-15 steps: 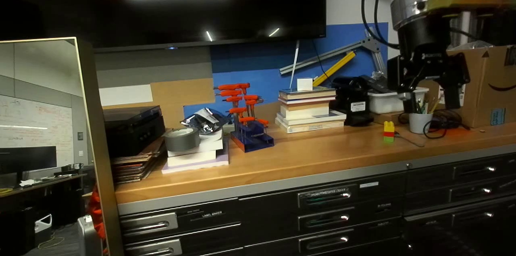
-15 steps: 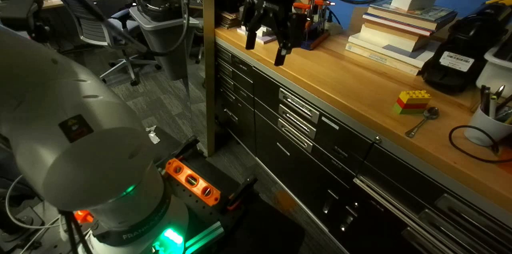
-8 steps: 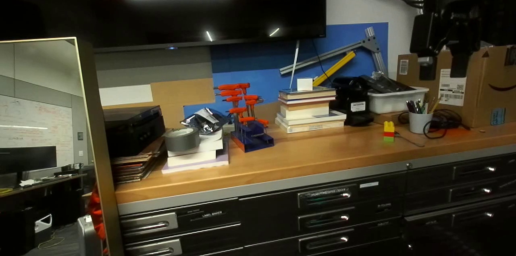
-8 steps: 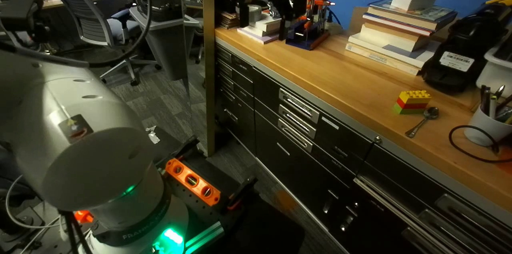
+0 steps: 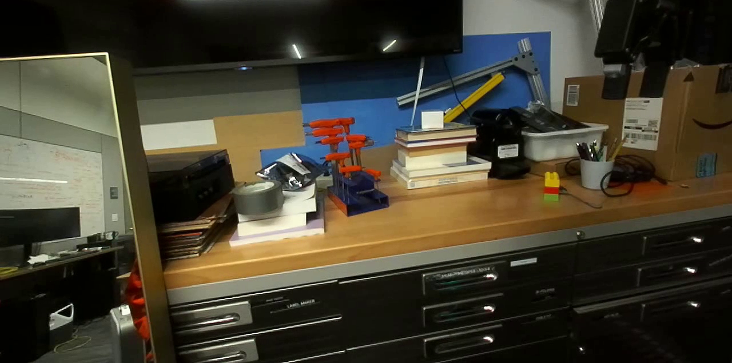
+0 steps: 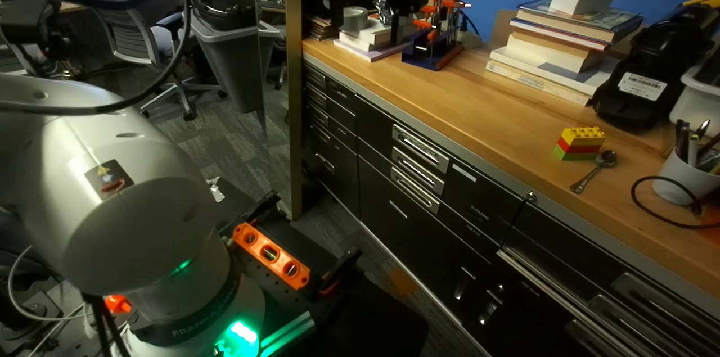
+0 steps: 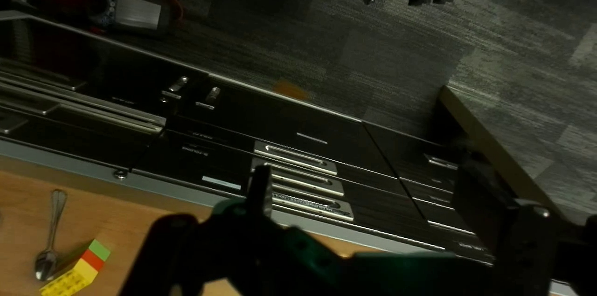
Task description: Put the black objects into the the drawer then close the drawer.
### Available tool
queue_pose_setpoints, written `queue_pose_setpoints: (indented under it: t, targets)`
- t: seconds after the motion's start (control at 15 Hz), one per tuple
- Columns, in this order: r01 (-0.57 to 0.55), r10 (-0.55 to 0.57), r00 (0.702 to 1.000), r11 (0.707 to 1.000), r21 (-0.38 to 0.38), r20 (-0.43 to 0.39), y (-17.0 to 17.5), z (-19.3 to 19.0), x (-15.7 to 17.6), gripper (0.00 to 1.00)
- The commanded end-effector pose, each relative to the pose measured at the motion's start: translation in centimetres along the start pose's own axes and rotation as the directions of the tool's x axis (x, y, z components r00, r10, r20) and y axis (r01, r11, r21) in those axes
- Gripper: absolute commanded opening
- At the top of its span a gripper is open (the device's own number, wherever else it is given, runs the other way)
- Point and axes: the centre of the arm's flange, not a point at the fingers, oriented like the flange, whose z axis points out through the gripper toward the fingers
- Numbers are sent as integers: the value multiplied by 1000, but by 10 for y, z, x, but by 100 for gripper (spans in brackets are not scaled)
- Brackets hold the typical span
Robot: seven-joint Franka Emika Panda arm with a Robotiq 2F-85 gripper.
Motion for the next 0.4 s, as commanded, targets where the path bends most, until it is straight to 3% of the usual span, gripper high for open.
queue_pose_setpoints:
  t: [0.0, 0.33]
  targets:
    - [0, 0, 1000, 1000, 1, 2, 0, 1, 0, 100]
    - [0, 0, 1000, 1000, 2, 5, 0, 3, -1, 100]
